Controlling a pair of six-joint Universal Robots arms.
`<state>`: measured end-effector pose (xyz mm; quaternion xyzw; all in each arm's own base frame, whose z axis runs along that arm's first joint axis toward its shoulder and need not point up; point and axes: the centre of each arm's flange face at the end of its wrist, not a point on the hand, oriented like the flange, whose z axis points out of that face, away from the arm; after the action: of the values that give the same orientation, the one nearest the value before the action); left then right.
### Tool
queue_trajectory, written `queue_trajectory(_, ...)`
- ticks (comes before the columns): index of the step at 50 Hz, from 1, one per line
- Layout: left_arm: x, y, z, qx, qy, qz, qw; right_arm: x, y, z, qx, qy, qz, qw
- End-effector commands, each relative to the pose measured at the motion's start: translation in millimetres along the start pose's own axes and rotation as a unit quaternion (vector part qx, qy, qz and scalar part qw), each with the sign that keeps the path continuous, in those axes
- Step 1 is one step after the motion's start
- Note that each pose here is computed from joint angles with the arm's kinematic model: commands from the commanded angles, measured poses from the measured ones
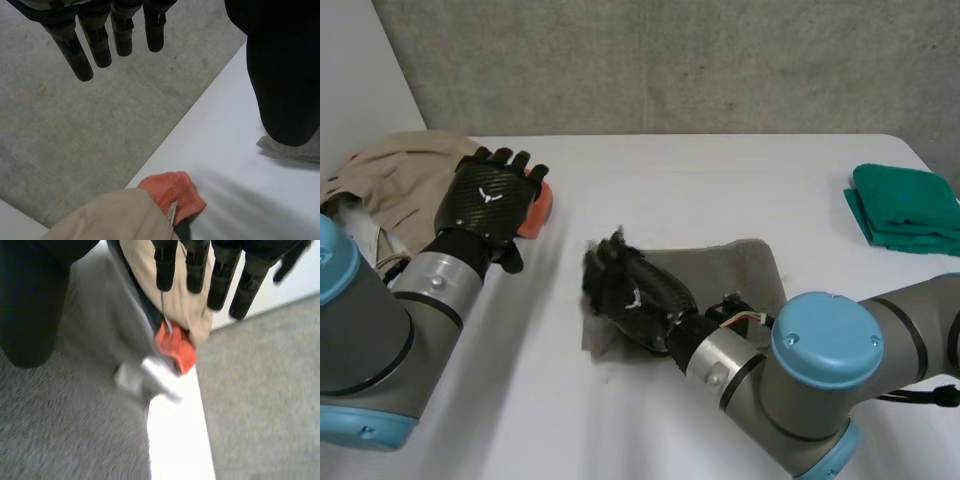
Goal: Fold the laundry.
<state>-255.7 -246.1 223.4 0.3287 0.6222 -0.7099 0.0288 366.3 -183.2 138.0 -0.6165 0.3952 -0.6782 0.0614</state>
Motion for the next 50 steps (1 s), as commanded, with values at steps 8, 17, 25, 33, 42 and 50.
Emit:
queue_trajectory(8,57,-35,-1,0.059,0.075,-0.002,0.995,70,47,-65,-0.179,0.072,0.303,0.933)
queue_trajectory(17,108,-30,1,0.059,0.133,0.003,0.989,66,101,-92,-0.277,0.070,0.275,0.918)
queue_trajectory(25,107,-22,-4,0.041,0.137,0.005,0.990,70,121,-88,-0.299,0.076,0.256,0.916)
queue_trajectory(33,55,-14,-5,0.010,0.075,0.000,0.997,118,90,-72,-0.267,0.165,0.159,0.936)
queue_trajectory(42,8,-2,-11,-0.031,0.010,-0.015,0.999,55,-10,-13,-0.100,0.070,0.072,0.990)
queue_trajectory(50,-3,-4,-15,-0.038,-0.007,-0.096,0.995,-27,-43,-9,0.019,-0.096,0.050,0.994)
